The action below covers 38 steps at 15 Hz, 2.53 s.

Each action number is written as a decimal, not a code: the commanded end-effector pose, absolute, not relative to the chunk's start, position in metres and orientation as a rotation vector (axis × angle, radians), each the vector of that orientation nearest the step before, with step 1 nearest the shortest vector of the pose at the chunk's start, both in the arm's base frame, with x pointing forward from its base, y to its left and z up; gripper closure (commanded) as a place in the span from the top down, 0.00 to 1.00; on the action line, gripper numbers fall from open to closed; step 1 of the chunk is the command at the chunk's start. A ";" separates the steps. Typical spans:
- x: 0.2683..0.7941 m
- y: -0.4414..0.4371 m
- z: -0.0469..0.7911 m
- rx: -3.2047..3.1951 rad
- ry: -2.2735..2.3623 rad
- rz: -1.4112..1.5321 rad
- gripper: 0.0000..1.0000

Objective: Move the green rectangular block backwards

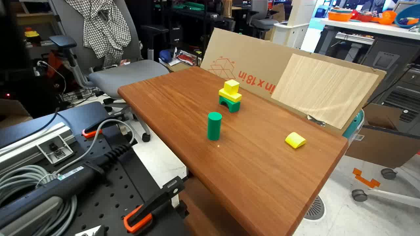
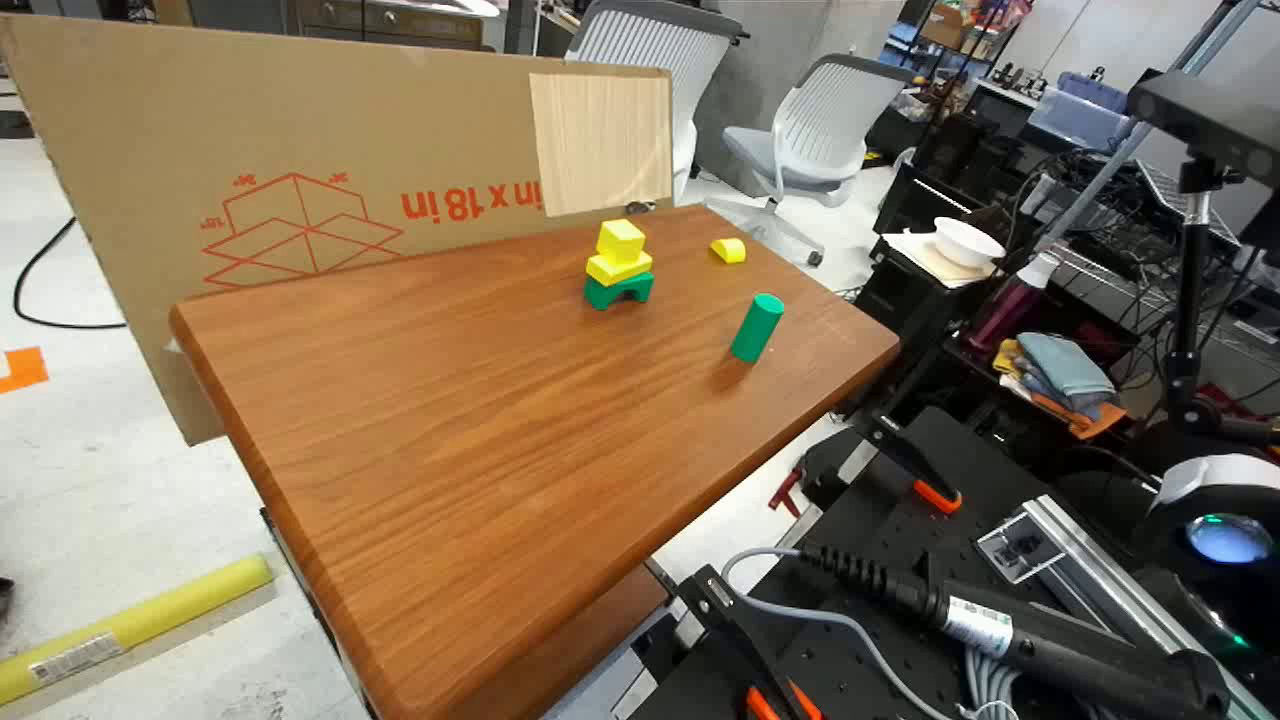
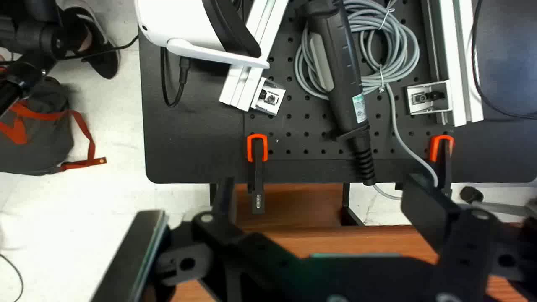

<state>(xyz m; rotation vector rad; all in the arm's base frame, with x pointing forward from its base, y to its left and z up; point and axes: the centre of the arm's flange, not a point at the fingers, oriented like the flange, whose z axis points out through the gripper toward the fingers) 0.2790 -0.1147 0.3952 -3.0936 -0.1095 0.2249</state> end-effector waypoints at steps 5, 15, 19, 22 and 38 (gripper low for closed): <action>0.279 -0.115 0.395 -3.094 -0.110 0.225 1.00; 0.279 -0.115 0.395 -3.094 -0.110 0.225 1.00; 0.279 -0.115 0.395 -3.094 -0.110 0.225 1.00; 0.284 -0.114 0.394 -3.090 -0.089 0.219 1.00; 0.471 -0.104 0.287 -3.130 0.306 0.145 1.00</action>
